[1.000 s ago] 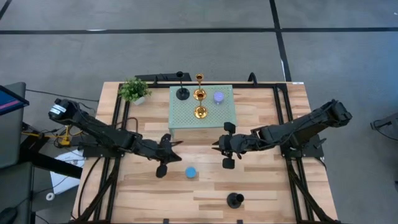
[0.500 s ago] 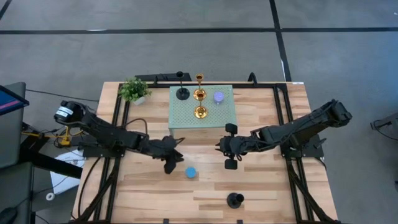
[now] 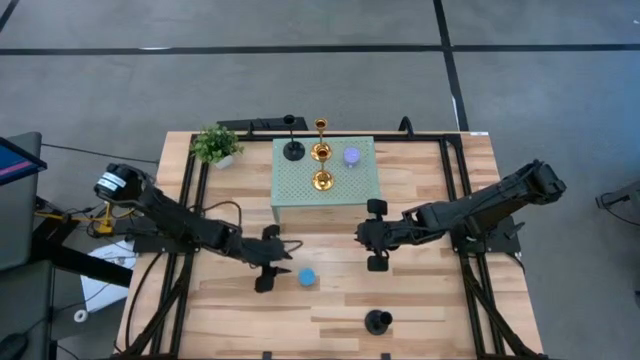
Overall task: Pick & Place candle stick holders
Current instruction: Put the blue scented candle on the shelf
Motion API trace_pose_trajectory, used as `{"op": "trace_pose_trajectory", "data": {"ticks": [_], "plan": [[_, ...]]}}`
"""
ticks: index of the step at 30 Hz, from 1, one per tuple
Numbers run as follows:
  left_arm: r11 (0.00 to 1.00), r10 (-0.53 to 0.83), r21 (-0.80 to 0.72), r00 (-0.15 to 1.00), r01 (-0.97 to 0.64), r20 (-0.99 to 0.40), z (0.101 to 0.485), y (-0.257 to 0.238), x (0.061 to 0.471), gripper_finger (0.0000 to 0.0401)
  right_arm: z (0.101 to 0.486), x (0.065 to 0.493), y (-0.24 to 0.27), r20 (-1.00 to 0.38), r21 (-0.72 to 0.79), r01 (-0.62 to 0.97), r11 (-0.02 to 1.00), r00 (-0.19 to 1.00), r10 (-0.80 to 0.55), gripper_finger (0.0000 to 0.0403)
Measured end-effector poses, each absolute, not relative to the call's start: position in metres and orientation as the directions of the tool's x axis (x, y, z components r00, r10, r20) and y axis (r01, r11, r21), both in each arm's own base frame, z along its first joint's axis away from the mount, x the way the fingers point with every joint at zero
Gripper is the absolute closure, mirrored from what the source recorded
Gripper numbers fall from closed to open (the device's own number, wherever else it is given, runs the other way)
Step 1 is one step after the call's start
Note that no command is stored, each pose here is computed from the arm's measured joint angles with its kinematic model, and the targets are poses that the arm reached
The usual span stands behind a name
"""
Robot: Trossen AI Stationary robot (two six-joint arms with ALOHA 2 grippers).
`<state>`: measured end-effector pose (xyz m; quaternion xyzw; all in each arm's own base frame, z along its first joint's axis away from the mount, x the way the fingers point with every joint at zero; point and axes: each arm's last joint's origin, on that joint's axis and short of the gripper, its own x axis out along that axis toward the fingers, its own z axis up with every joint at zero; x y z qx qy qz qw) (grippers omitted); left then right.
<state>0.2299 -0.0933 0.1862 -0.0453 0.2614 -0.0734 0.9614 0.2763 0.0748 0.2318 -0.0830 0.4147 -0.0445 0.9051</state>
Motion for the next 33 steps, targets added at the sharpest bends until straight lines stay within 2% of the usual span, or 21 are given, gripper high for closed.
{"op": "trace_pose_trajectory", "data": {"ticks": [8, 20, 27, 33], "plan": [[0.987, -0.158, -0.080, 0.787, 0.137, -0.597, 0.148, -0.107, 0.240, 0.0218, 0.232, 0.277, 0.075, -0.740, -0.184, 0.015, 0.983, 0.656, -0.148, 0.0343], [0.986, -0.168, -0.097, 0.847, 0.137, -0.504, 0.123, -0.116, 0.261, 0.0235, 0.234, 0.279, 0.076, -0.720, -0.169, 0.026, 0.985, 0.679, -0.141, 0.0343], [0.978, -0.207, -0.133, 0.852, 0.163, -0.481, 0.122, -0.118, 0.263, 0.0224, 0.234, 0.279, 0.076, -0.719, -0.168, 0.027, 0.985, 0.681, -0.141, 0.0343], [0.974, -0.213, -0.173, 0.849, 0.146, -0.483, 0.122, -0.118, 0.263, 0.0197, 0.235, 0.280, 0.076, -0.709, -0.163, 0.029, 0.986, 0.691, -0.138, 0.0343]]}}
